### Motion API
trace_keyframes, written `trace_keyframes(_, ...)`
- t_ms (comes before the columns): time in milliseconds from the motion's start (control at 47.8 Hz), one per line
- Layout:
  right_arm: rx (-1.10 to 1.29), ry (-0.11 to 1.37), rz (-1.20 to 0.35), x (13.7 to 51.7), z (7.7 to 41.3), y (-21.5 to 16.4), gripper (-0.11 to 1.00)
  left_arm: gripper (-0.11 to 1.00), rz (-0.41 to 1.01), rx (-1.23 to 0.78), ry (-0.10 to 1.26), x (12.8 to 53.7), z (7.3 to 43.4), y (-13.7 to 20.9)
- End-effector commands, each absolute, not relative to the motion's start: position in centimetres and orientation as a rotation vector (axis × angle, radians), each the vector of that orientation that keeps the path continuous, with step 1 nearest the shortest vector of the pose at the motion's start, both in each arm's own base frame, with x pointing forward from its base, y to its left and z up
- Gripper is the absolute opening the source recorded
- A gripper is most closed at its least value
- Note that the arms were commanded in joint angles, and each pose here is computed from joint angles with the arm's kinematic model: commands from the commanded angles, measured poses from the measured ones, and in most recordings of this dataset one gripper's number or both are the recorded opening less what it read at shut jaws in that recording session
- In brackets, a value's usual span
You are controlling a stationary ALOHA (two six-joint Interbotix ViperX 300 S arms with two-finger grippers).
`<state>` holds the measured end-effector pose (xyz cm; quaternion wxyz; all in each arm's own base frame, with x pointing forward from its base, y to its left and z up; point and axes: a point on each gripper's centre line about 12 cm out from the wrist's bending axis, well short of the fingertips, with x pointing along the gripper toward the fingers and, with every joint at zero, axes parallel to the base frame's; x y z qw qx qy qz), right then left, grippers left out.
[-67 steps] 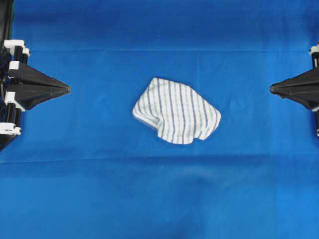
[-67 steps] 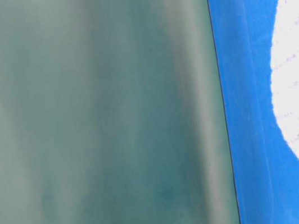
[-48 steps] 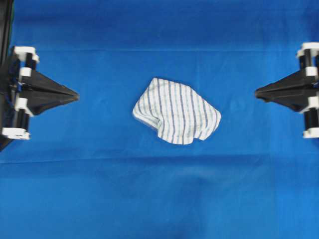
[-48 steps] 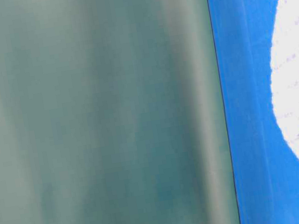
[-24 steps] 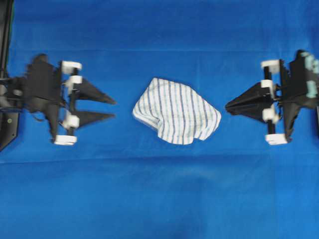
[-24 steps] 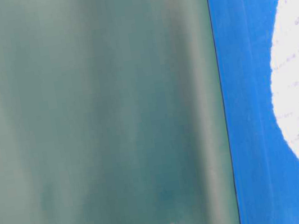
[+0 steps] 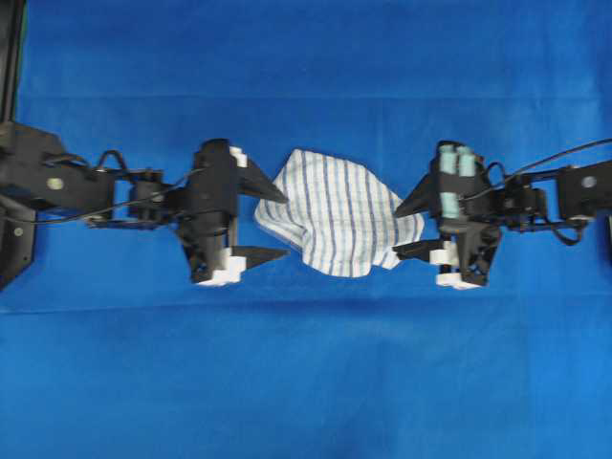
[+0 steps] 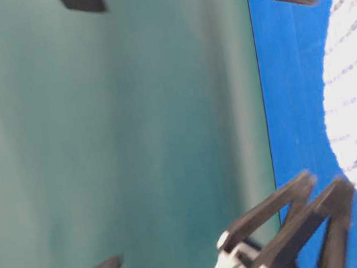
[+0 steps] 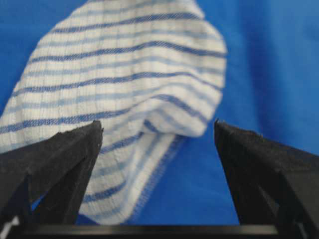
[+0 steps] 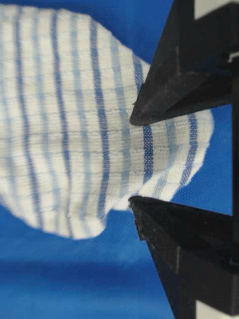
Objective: Lift the towel with both arms.
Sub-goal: 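Move both grippers inward toward opposite sides of the striped towel, then close both grippers on the towel's left and right edges, then lift the towel upward with both grippers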
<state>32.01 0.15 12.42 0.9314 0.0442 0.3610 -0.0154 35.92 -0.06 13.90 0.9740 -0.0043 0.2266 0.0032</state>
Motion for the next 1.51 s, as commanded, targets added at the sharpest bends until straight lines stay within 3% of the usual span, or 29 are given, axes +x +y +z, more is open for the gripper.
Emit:
trace_keyframes(0,0.092,0.745,-0.030,33.1,12.0,0.2,0.63,0.88,0.020,-0.011,0.443,37.2,13.5,0.4)
trace_keyframes(230,0.090,0.790,-0.033,34.4,10.2,0.2,0.63,0.88,0.041,-0.016,0.497,38.6,10.0,1.2)
trace_keyframes(440,0.085,0.790,-0.032,34.5,10.1,0.2,0.58,0.82,0.044,-0.004,0.514,39.1,9.6,1.5)
trace_keyframes(502,0.085,0.790,-0.032,34.6,10.2,0.2,0.51,0.70,0.043,-0.001,0.528,39.0,9.4,1.5)
trace_keyframes(649,0.085,0.782,-0.032,34.6,10.5,0.2,0.10,0.25,0.042,-0.002,0.546,38.9,9.4,1.5)
trace_keyframes(712,0.087,0.773,-0.032,34.6,11.1,0.2,0.07,0.09,0.041,-0.003,0.546,38.8,9.7,1.4)
trace_keyframes(774,0.089,0.760,-0.032,34.5,11.8,0.2,0.07,0.01,0.043,-0.009,0.549,38.7,10.3,1.5)
trace_keyframes(942,0.090,0.690,-0.028,34.4,15.2,0.2,0.07,0.01,0.041,-0.012,0.540,38.2,13.8,1.4)
trace_keyframes(1172,0.089,0.541,-0.033,34.1,22.7,-0.3,0.07,0.01,0.041,-0.028,0.446,36.5,21.7,1.3)
trace_keyframes(1486,0.054,0.400,-0.083,33.1,31.3,-2.4,0.07,0.01,0.041,-0.020,0.317,33.9,29.1,1.3)
